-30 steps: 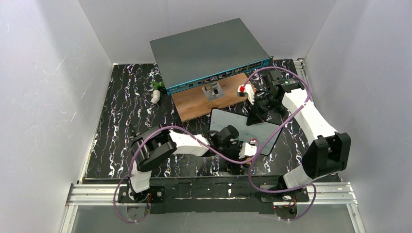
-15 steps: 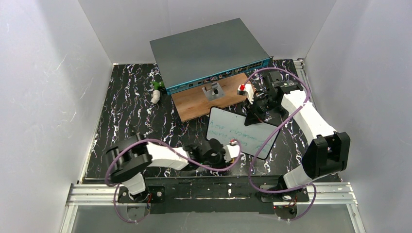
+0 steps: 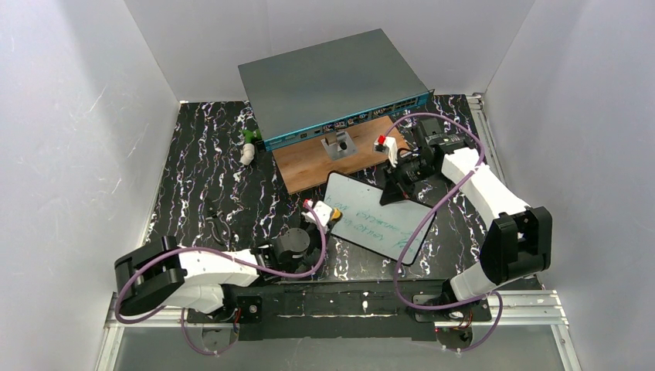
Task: Erase the whiteboard
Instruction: Erase the whiteboard at the center of the board.
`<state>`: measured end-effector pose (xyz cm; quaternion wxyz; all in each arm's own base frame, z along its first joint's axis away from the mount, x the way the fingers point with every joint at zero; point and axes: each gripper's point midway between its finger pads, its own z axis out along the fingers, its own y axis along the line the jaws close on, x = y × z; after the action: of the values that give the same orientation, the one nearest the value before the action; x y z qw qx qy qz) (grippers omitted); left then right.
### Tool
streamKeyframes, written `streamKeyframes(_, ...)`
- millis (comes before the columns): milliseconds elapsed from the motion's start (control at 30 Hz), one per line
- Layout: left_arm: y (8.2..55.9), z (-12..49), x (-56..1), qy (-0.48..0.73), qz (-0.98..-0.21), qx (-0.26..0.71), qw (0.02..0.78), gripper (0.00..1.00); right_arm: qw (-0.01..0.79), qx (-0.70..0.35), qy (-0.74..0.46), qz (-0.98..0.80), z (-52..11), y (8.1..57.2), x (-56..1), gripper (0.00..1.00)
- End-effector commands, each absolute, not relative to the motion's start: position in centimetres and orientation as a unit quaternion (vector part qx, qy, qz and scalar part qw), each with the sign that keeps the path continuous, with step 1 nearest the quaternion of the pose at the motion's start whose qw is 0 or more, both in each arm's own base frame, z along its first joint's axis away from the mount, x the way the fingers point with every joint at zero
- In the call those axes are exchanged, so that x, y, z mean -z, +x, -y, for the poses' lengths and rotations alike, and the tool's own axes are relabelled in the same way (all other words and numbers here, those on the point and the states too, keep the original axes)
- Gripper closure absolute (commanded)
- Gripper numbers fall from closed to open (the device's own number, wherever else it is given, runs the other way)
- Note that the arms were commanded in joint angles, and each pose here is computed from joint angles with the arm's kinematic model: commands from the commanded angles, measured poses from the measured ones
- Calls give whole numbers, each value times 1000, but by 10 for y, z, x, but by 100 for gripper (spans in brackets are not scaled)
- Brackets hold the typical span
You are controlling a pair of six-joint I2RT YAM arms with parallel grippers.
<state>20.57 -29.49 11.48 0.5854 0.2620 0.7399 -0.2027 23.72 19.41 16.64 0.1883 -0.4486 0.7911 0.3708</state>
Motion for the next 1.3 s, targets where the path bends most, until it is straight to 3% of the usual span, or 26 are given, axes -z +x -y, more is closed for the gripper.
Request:
streamKeyframes(0,243,274,-154,164,-712,129,670,100,193,-396,-451,-776,-210,235,-169,99)
streamKeyframes(400,274,265,-138,116,-718,53,685,100,197,-398,-443,-779,-212,235,-169,99)
streamKeyframes(833,234,243,-66,143,-791,79,590,100,193,-396,-446,-779,-214,234,-167,99)
streamKeyframes(1267,268,269,-134,159,-747,38,644,100,192,-392,-448,-780,-214,233,-165,99)
